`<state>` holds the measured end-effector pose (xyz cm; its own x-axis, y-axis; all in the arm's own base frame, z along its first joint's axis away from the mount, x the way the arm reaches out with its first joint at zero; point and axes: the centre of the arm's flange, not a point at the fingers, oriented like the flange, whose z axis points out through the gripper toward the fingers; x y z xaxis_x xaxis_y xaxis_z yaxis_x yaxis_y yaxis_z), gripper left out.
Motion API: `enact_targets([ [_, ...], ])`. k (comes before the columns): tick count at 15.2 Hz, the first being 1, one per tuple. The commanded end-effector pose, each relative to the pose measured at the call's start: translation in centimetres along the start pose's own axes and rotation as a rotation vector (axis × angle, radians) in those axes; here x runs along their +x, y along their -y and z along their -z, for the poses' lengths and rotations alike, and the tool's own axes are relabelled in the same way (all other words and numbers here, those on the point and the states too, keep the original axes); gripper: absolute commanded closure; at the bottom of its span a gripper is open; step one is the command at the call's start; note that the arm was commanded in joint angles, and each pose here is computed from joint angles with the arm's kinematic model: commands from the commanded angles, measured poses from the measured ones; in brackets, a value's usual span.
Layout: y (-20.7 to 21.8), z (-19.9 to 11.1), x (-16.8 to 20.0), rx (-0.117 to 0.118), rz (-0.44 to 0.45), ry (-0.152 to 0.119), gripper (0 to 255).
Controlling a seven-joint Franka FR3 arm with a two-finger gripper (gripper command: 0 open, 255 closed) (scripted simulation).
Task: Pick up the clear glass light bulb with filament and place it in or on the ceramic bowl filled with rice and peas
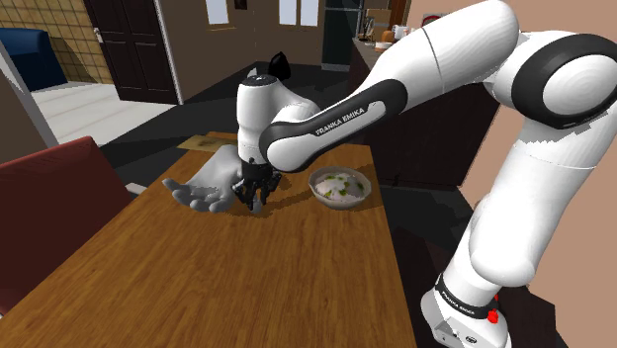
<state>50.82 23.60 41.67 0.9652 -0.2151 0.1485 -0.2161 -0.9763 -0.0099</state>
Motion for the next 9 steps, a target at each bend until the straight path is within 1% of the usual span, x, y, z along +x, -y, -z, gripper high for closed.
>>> enact_targets([
  [1, 0.0, 0.0, 0.0, 0.000, 0.000, 0.000, 255],
  [4, 0.0, 0.0, 0.0, 0.000, 0.000, 0.000, 255],
  [9, 0.0, 2.6, 0.4, 0.000, 0.000, 0.000, 255],
])
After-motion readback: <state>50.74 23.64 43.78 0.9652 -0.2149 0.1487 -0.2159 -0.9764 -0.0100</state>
